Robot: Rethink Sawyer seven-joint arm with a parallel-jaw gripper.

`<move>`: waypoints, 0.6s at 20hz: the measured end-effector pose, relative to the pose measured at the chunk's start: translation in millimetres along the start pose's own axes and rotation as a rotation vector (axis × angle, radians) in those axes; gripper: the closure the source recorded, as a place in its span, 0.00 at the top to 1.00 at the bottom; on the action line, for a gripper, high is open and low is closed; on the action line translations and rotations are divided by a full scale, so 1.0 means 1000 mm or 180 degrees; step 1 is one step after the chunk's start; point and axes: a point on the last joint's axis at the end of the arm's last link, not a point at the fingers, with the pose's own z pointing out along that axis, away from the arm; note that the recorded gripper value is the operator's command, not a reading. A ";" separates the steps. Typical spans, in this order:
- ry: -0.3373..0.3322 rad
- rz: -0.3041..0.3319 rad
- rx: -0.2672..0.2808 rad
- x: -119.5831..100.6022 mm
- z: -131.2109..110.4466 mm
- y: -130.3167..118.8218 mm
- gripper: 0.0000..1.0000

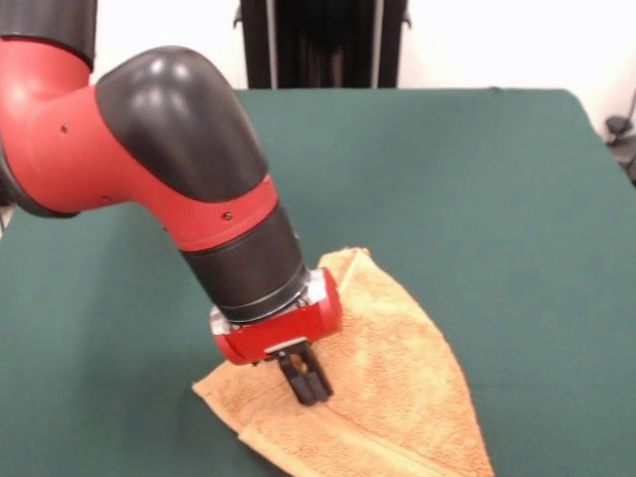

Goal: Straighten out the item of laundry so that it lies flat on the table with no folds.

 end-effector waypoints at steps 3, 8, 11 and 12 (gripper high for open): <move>0.0012 -0.0074 0.0015 0.000 -0.003 -0.007 0.00; 0.0040 -0.0179 0.0049 -0.001 -0.008 -0.016 0.00; 0.0074 -0.0203 0.0073 -0.001 -0.010 -0.020 0.00; 0.0089 -0.0204 0.0077 0.000 -0.011 -0.021 0.00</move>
